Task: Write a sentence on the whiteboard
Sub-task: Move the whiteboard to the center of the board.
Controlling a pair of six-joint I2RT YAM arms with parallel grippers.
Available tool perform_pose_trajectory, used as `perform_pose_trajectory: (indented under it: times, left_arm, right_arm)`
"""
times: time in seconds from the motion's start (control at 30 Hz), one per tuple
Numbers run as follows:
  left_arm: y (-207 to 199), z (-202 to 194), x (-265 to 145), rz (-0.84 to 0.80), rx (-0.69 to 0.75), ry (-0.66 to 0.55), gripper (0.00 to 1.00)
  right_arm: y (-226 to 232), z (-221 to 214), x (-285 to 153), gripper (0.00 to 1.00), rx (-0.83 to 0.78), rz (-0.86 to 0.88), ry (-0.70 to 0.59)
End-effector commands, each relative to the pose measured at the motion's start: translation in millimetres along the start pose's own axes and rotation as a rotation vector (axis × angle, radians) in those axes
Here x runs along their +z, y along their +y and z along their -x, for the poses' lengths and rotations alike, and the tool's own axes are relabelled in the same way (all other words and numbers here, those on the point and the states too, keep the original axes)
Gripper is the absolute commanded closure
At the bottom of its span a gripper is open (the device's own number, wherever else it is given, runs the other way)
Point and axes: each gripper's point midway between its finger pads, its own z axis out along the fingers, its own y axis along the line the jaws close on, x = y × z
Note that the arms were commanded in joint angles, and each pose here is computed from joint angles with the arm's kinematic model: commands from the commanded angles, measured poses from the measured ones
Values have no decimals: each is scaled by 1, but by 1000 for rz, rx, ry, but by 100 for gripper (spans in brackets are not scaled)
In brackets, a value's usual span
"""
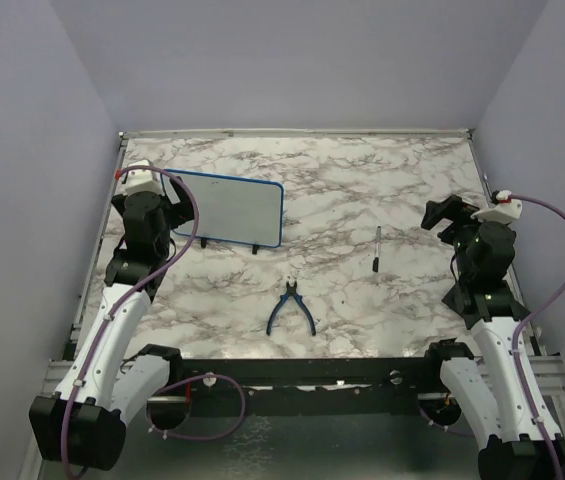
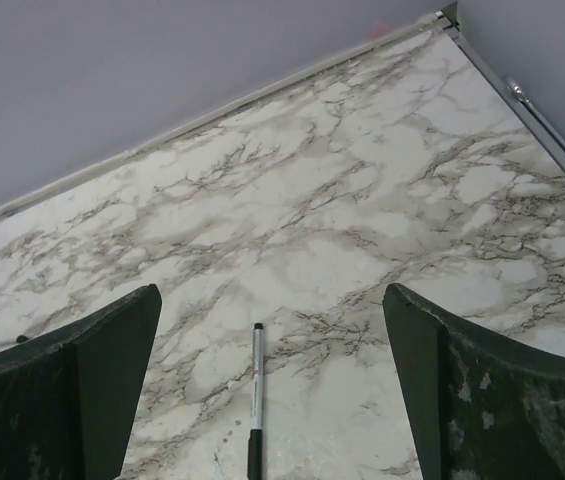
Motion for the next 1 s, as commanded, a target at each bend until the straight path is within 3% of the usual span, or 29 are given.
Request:
perform_pose_trajectory:
  times: [0.0,0.27,0.53,0.8,0.97]
  left_arm:
    - [-9,14,-2,-35,-28,-22,1]
    - [-16,2,-3,-85,-27,5,1]
    - [-22,-61,-10,-206,72,151,1]
    - [-26,-111,15,-236,155,325,1]
    - [-21,-129,26,-210,189,366,12]
  right_arm:
    - [-2,12,-2,2,9,-25,-26]
    - [-1,11,-3,2,7,-17,-24]
    - [0,11,-5,2,7,-4,-28]
    - [0,7,-7,2,7,1,-20]
    - [2,10,-11,2,11,19,-40]
